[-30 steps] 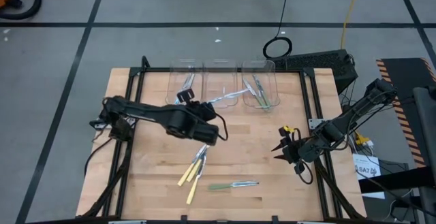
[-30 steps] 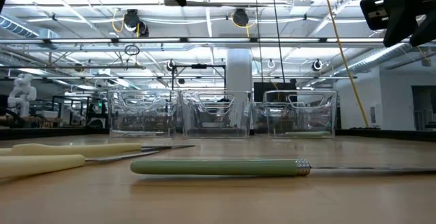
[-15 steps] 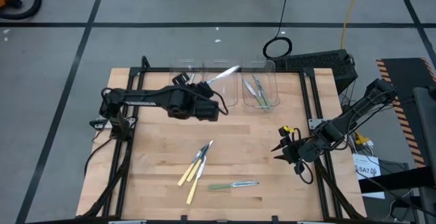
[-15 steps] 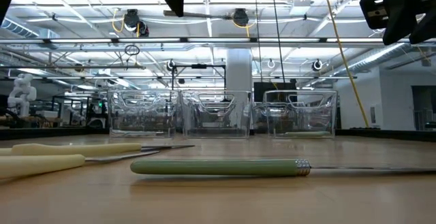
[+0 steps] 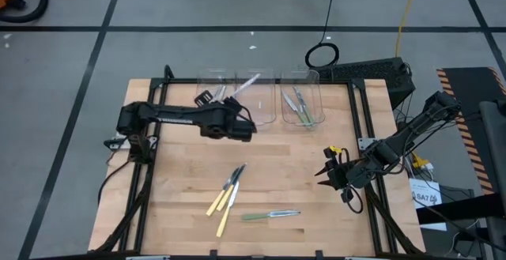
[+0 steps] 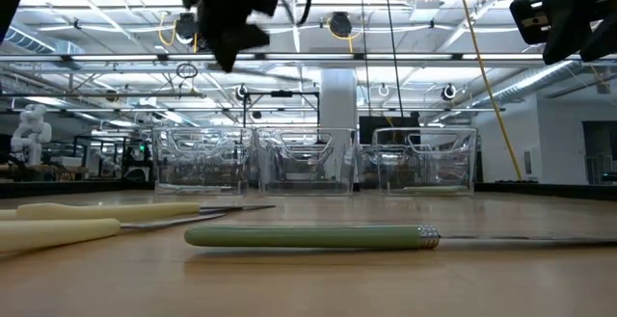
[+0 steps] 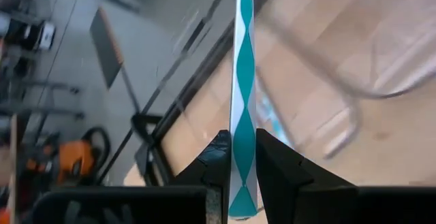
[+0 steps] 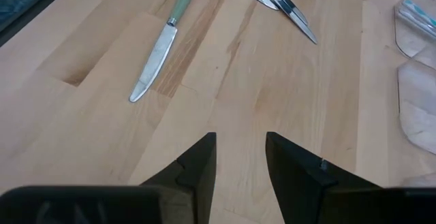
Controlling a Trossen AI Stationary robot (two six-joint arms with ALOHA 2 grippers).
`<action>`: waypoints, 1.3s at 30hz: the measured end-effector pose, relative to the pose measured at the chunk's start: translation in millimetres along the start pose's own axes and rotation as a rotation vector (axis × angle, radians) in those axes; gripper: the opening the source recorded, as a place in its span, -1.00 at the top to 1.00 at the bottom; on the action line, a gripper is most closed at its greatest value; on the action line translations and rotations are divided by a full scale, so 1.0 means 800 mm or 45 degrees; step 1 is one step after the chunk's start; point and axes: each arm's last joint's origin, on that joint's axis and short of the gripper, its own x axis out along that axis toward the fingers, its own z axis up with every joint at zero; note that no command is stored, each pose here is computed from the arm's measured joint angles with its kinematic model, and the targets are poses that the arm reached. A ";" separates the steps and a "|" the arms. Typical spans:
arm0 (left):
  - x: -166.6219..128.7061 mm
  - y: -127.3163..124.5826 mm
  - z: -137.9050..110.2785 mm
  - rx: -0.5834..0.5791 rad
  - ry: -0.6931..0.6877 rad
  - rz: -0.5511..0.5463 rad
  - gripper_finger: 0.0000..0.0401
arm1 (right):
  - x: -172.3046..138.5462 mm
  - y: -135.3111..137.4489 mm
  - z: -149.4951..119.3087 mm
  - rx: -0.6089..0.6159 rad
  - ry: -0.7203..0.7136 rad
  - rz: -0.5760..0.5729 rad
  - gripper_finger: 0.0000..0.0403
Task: Sort silverware by color (type)
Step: Put the blue patterned knife into the left transparent bin
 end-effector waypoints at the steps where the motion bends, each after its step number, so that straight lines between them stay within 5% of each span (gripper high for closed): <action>1: 0.008 0.002 -0.005 -0.015 0.024 0.019 0.72 | 0.000 0.000 0.000 0.000 0.000 0.000 0.40; 8: 0.048 0.016 -0.046 -0.166 0.148 0.123 0.72 | 0.000 0.000 0.000 -0.013 -0.001 -0.001 0.40; 14: 0.067 0.011 -0.060 -0.184 0.172 0.069 0.72 | 0.000 -0.002 0.000 -0.037 -0.006 -0.059 0.40; 30: 0.117 0.034 -0.033 -0.236 0.394 -0.219 0.72 | 0.000 -0.003 0.005 -0.089 -0.055 -0.100 0.40; 39: 0.130 0.039 -0.019 -0.308 0.330 -0.272 0.72 | 0.000 -0.003 0.005 -0.098 -0.054 -0.101 0.40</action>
